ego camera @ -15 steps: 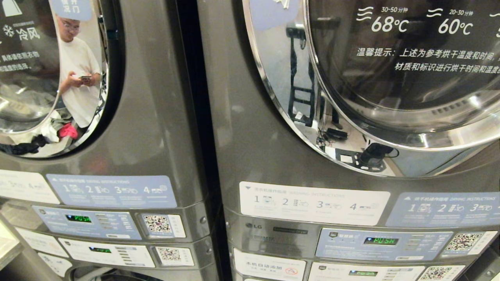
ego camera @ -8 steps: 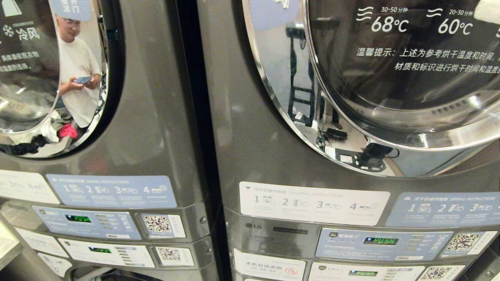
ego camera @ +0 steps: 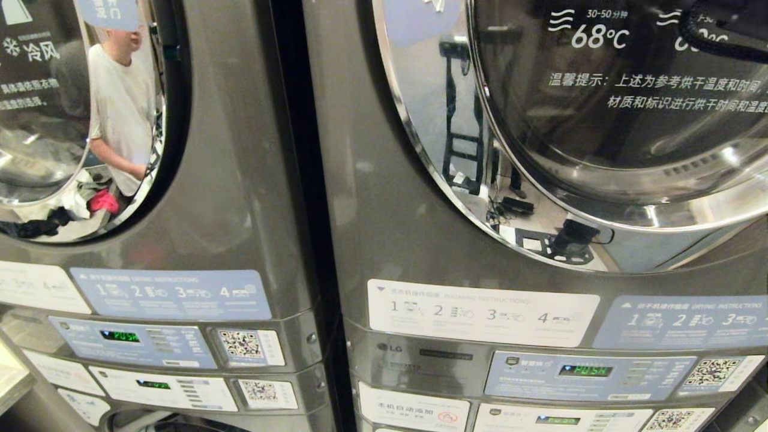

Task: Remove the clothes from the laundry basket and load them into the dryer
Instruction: Open the dryer

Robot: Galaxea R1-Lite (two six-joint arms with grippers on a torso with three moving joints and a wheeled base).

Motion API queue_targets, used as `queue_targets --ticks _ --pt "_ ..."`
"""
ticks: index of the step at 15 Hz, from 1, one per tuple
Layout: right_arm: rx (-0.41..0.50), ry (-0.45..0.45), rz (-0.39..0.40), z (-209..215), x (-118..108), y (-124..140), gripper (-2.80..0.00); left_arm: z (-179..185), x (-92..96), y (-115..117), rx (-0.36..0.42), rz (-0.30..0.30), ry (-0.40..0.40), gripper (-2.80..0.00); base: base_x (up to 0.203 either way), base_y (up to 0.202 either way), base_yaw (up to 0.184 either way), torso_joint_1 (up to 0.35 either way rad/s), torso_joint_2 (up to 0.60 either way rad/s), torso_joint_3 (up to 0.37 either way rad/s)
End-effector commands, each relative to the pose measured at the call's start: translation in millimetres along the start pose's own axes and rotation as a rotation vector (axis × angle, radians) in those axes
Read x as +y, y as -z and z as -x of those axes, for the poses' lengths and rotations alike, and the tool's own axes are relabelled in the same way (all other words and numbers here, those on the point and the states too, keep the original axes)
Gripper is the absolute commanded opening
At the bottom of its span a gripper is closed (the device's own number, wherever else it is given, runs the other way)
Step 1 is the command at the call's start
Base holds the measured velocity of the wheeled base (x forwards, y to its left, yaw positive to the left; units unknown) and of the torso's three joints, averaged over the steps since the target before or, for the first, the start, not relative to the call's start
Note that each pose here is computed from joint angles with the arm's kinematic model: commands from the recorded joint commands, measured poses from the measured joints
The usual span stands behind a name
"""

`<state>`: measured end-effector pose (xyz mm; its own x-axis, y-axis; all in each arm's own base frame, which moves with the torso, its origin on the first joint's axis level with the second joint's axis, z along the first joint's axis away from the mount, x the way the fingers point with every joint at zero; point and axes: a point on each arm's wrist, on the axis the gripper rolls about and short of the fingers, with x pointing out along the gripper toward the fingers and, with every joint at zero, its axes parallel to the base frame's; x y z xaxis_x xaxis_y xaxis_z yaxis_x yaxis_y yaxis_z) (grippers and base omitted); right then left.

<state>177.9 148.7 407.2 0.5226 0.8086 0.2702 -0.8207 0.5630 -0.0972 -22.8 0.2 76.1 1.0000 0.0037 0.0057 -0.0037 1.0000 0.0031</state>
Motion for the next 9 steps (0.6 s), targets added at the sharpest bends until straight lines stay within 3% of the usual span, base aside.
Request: queue_targets --ticks 1,9 --pt "0.023 -0.017 -0.013 -22.4 3.3 12.4 0.0 0.0 0.0 0.2 0.001 0.0 -0.001 -2.8 0.0 0.0 0.0 0.0 0.0 0.0" --pt "0.038 -0.002 -0.034 -54.2 11.9 25.0 0.0 0.0 0.0 0.2 0.001 0.0 -0.001 -2.8 0.0 0.0 0.0 0.0 0.0 0.0"
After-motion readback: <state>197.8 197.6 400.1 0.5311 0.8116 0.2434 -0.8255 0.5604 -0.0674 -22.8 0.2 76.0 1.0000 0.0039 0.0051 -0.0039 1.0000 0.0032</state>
